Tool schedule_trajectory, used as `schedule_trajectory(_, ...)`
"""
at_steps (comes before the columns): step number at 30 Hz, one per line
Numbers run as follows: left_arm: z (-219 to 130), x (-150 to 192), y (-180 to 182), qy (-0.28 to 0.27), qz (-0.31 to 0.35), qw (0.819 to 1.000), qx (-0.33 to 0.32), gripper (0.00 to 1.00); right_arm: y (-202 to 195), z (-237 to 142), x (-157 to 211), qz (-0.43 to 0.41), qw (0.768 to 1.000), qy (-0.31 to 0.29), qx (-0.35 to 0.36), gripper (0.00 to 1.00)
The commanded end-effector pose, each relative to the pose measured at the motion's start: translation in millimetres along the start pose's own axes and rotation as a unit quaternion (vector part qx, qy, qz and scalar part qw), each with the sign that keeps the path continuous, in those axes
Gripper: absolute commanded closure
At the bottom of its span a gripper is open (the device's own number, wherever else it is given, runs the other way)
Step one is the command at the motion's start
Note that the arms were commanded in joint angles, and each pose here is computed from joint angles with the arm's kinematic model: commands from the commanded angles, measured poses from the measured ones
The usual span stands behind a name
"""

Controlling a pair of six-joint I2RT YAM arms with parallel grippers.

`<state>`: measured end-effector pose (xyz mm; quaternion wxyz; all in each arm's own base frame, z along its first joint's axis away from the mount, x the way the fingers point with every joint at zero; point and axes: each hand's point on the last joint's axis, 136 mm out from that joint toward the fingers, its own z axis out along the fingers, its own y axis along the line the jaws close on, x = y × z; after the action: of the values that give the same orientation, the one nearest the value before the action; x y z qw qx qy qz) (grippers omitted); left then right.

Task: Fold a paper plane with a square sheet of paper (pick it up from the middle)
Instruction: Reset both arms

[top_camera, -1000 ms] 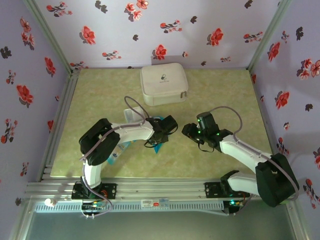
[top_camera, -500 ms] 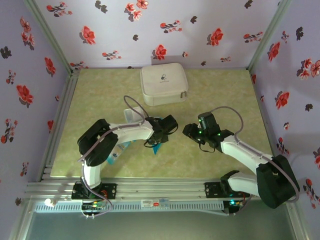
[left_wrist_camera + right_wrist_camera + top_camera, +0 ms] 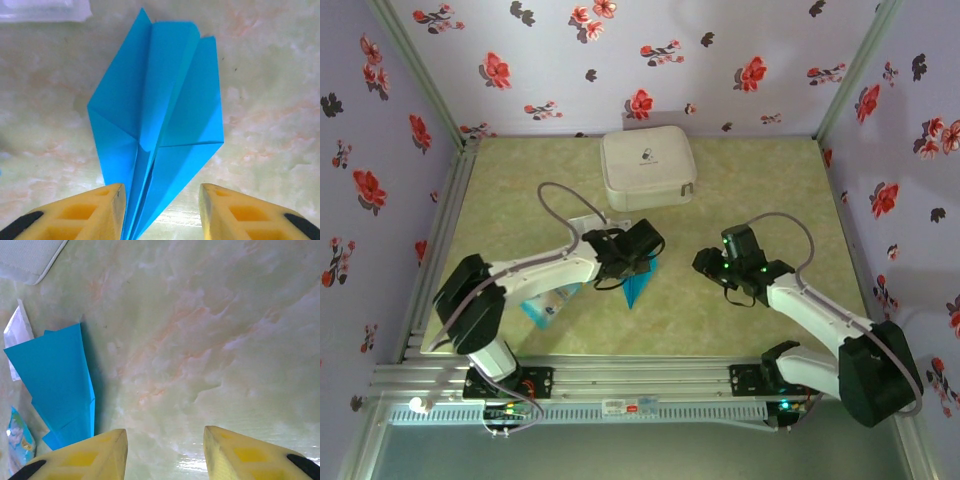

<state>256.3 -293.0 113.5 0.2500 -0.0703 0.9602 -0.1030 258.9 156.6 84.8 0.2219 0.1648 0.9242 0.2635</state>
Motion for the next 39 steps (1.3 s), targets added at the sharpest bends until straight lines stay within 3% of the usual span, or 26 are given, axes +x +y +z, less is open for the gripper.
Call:
schedule_trajectory(1,-21.7,-28.9,20.4,-0.060,0.023,0.998,-0.005,0.57,-0.4,-12.6,-21.5,-0.026,0.999,-0.038,0.024,0.55)
schedule_trajectory(5,-43.1,-53.7,55.3,-0.123,0.037,0.992,-0.013,0.58,-11.5,-26.2,-43.3,-0.058,0.992,-0.077,0.076,0.54)
schedule_trajectory(8,-53.1,-66.8,90.5,-0.163,0.038,0.986,-0.024,0.49,-22.8,-42.6,-68.6,-0.102,0.976,-0.142,0.130,0.49)
schedule_trajectory(12,-61.4,-79.5,144.2,-0.213,0.025,0.976,-0.039,0.35,-49.0,-70.7,-107.0,-0.138,0.931,-0.247,0.230,0.30)
schedule_trajectory(16,-68.5,-90.6,192.2,-0.253,0.039,0.964,-0.067,0.16,-54.5,-82.0,-131.8,-0.190,0.895,-0.296,0.276,0.19)
schedule_trajectory(19,-59.3,-97.5,226.8,-0.255,0.066,0.959,-0.103,0.05,-63.8,-68.0,-147.4,-0.230,0.868,-0.324,0.297,0.15)
schedule_trajectory(21,-54.9,-104.1,261.7,-0.252,0.038,0.955,-0.152,0.01,-66.3,-65.3,-161.2,-0.231,0.867,-0.312,0.311,0.14)
schedule_trajectory(25,-46.6,-123.1,301.8,-0.261,-0.024,0.948,-0.179,0.00,-78.5,-38.6,-178.8,-0.262,0.860,-0.304,0.315,0.14)
schedule_trajectory(29,-32.9,-147.5,313.4,-0.283,0.029,0.935,-0.211,0.00,-84.7,-9.8,-189.6,-0.282,0.862,-0.337,0.255,0.13)
schedule_trajectory(32,-15.6,-156.7,310.4,-0.293,0.046,0.935,-0.196,0.00,-84.6,-1.3,-187.2,-0.277,0.884,-0.322,0.196,0.14)
schedule_trajectory(35,1.5,-161.9,302.9,-0.318,0.078,0.929,-0.173,0.00,-90.4,-14.1,-179.8,-0.260,0.886,-0.363,0.130,0.13)
schedule_trajectory(37,2.2,-170.1,300.9,-0.350,0.076,0.919,-0.164,0.00,-95.0,-13.7,-175.7,-0.263,0.868,-0.408,0.106,0.14)
schedule_trajectory(38,2.8,-172.6,299.0,-0.361,0.076,0.917,-0.152,0.00,-95.6,-13.9,-172.4,-0.265,0.864,-0.416,0.101,0.10)
schedule_trajectory(39,3.0,-176.0,297.0,-0.375,0.079,0.913,-0.142,0.00,-100.0,-11.3,-171.2,-0.260,0.875,-0.391,0.116,0.09)
